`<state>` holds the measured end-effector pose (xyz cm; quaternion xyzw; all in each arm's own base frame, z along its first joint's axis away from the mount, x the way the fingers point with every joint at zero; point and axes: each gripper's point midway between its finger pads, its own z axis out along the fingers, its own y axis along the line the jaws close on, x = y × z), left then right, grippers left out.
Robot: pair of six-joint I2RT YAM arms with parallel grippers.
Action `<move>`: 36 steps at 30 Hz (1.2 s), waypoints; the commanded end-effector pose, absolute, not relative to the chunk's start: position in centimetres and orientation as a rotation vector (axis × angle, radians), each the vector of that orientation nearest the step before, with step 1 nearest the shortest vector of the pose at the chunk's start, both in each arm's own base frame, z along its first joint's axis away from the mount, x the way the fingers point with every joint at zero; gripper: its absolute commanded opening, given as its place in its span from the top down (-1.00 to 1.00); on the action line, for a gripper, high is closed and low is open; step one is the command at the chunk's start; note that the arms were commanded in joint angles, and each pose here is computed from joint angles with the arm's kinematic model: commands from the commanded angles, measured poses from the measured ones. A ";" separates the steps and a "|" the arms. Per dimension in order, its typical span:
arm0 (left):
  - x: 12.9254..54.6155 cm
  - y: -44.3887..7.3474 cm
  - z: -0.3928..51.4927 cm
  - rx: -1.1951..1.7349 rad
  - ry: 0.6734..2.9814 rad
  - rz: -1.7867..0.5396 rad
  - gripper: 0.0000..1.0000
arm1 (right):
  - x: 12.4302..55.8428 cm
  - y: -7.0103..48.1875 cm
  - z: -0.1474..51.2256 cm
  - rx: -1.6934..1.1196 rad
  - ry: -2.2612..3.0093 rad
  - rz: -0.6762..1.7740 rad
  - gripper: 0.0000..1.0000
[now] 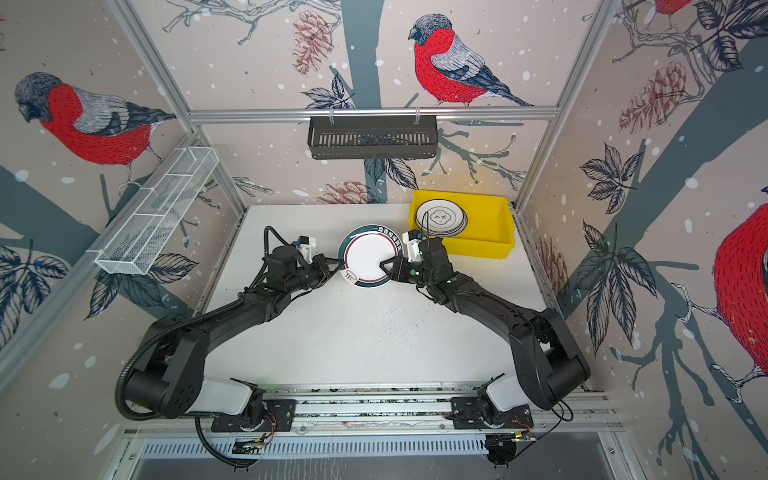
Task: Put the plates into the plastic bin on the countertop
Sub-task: 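Grasp the plate rim with the right gripper while the left gripper holds it, then carry the plate into the yellow bin with the right gripper while the left withdraws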
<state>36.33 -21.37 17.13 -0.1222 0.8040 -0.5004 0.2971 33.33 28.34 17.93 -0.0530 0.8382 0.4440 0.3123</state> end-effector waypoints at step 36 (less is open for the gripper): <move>37.6 -22.4 20.5 -0.114 2.033 -1.353 -0.95 | 39.7 19.2 23.0 0.121 2.055 0.943 0.97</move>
